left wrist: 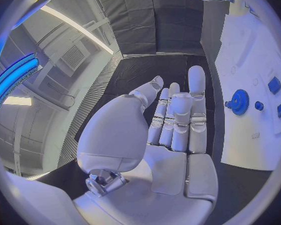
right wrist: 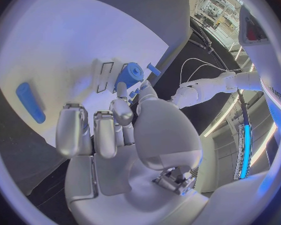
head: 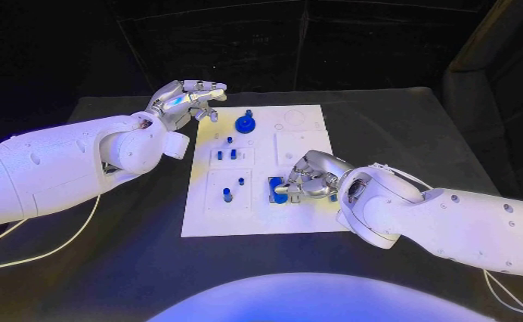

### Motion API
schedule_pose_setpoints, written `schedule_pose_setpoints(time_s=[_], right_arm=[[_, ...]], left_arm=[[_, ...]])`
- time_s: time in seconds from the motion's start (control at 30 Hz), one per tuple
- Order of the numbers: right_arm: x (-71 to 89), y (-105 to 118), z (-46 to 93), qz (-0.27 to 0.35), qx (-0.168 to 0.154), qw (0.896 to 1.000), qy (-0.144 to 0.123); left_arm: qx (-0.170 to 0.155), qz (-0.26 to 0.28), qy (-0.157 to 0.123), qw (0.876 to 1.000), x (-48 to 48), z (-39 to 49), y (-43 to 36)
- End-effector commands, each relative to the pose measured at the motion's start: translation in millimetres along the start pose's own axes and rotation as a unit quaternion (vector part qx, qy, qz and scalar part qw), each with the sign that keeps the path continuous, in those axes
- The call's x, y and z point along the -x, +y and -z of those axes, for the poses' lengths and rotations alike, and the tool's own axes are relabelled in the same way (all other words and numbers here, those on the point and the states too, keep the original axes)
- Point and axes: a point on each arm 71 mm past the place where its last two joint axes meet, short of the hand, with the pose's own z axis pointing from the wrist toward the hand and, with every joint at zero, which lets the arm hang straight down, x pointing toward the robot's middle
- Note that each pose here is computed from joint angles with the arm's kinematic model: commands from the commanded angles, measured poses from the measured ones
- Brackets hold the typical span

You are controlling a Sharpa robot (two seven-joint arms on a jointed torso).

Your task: Assemble the parts on the task board

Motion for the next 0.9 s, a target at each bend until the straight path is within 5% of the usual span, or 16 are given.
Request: schedule_pose_setpoints(time_s=[0.03,0.5,0.9], right_arm=[[1.2,2.5,0.4,-0.016,0.015,1.000,-0.006],[-1.6,-1.0,1.8,-0.023,0.017,0.999,0.029],[-1.0,-3.5,-0.7,-0.009,0.011,1.000,0.026]], left_arm=[[-0.001,0.001,0.006,1.000,-2.2,-0.6,-0.7],[0.000,0.003,0.011,1.000,-4.2,-0.6,0.4],[0.001,0.003,0.009,1.000,-3.4,-0.5,0.5]])
